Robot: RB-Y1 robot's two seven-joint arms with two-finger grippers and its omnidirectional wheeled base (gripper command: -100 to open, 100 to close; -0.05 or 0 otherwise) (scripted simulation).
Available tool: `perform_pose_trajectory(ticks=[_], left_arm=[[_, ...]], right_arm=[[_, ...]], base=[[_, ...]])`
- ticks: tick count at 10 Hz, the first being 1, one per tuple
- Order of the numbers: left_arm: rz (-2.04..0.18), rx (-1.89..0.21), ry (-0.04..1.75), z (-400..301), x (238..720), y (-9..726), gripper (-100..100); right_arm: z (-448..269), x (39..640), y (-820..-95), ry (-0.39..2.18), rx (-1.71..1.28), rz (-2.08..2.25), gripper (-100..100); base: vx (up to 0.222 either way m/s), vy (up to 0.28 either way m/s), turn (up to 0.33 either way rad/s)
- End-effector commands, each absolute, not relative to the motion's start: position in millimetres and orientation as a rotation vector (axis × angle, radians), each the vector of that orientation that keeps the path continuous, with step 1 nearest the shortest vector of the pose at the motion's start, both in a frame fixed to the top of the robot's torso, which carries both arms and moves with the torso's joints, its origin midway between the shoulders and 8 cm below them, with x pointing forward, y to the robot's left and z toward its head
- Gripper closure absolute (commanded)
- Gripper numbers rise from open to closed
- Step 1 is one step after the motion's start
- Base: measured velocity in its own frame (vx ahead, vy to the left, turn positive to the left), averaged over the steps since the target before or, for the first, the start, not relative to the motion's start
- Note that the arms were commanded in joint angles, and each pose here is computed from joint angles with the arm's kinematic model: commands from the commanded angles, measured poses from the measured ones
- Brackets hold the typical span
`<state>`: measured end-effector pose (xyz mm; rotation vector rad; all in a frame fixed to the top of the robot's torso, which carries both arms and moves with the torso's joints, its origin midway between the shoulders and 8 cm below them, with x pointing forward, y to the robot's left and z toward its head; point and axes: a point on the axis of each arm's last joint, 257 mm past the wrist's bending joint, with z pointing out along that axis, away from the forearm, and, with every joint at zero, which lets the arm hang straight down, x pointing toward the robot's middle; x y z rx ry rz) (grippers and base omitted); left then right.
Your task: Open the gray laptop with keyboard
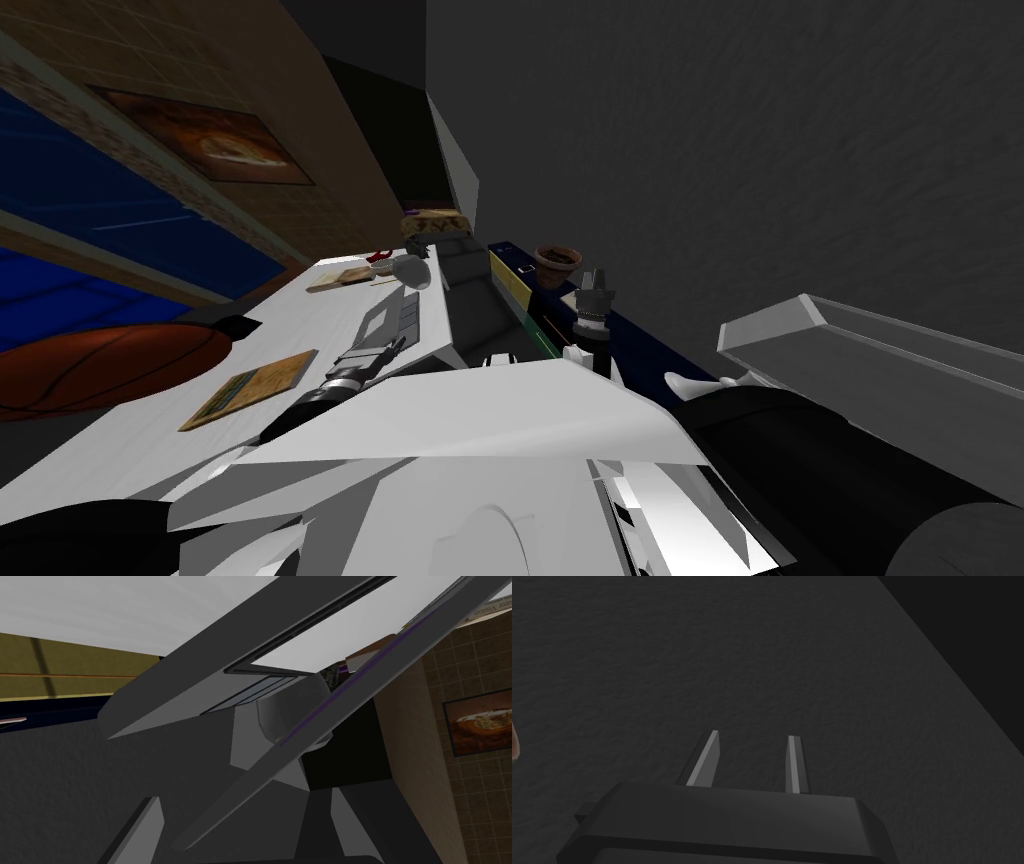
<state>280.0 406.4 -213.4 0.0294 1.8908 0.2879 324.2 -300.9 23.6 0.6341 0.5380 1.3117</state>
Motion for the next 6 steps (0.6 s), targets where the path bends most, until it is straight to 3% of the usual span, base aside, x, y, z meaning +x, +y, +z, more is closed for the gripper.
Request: perform_pose_trajectory(ticks=[1, 6], left_arm=[[0.286, 0.044, 1.885, -196.8, 274.9, 396.1, -100], [0.28, 0.067, 1.887, -172.4, 264.3, 377.4, -100]], right_arm=[[23.6, 324.2, -300.9, 0.538, 0.634, 1.312, 0], [23.7, 324.2, -300.9, 0.538, 0.634, 1.312, 0]], base=[[0.042, 0.021, 0.048], [0.017, -0.005, 0.035]])
